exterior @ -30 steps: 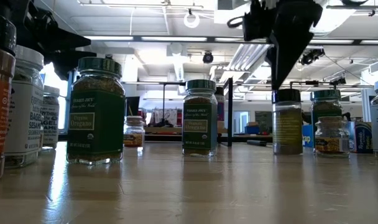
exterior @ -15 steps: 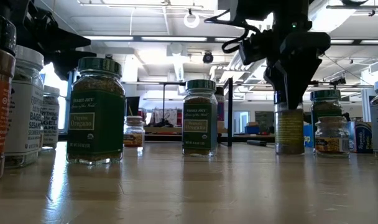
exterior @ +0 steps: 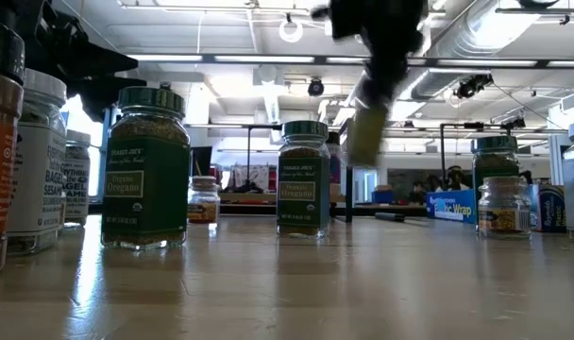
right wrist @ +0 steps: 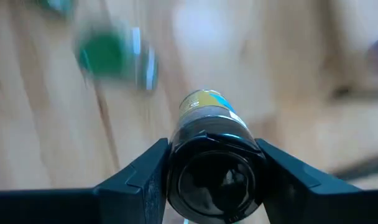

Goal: Shelf spices
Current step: Put the black seasoning bottle on the shelf aligned with the other black seasoning bottle

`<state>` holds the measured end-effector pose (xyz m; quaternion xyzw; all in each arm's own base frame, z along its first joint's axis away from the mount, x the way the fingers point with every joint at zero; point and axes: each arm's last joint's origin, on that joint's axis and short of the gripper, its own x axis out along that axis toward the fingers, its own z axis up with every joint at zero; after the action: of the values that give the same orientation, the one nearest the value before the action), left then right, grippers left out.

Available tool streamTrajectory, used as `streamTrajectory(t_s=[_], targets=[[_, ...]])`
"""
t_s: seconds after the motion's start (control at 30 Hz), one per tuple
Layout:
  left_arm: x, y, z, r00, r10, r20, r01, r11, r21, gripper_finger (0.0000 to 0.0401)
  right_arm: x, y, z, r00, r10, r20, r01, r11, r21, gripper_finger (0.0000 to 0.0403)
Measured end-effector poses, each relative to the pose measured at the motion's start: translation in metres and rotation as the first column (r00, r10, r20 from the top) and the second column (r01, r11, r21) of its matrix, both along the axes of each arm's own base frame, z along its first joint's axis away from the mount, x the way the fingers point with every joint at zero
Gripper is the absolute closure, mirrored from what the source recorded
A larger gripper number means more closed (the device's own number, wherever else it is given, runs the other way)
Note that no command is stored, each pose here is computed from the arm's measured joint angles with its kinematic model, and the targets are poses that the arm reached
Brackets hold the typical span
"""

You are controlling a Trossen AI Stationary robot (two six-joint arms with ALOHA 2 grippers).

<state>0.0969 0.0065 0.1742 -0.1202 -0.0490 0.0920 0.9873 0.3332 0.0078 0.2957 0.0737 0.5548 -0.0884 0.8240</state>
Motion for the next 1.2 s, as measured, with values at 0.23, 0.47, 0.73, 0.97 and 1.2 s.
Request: streamTrajectory(t_s=[0.23, 0.47, 0.73, 0.97, 1.2], targets=[[0.0, 0.0, 0.0, 1.0, 0.0, 0.004, 0.0, 1.0, 0.001, 0.0206, 0.015, -0.051, 0.089, 0.964, 0.006, 0.265, 0.054, 0.974, -0.221, 0.0217], [0.0, 0.0, 0.001, 1.0, 0.004, 0.005, -0.004, 1.0, 0.0, 0.0206, 0.032, -0.119, 0.124, 0.941, 0.027, 0.336, 0.09, 0.941, -0.328, 0.0217], [0.0, 0.0, 0.001, 1.0, 0.006, 0.009, -0.006, 1.0, 0.001, 0.0206, 0.038, -0.194, 0.102, 0.979, -0.06, 0.197, 0.124, 0.935, -0.332, 0.0217], [0.0, 0.0, 0.003, 0.999, 0.006, 0.032, -0.005, 1.0, -0.024, 0.0206, 0.033, -0.224, 0.055, 0.992, -0.122, 0.033, 0.127, 0.959, -0.255, 0.0217], [0.0, 0.0, 0.003, 0.999, 0.005, 0.039, -0.004, 1.0, -0.024, 0.0206, 0.037, -0.234, 0.04, 0.993, -0.116, 0.03, 0.119, 0.972, -0.201, 0.0217]])
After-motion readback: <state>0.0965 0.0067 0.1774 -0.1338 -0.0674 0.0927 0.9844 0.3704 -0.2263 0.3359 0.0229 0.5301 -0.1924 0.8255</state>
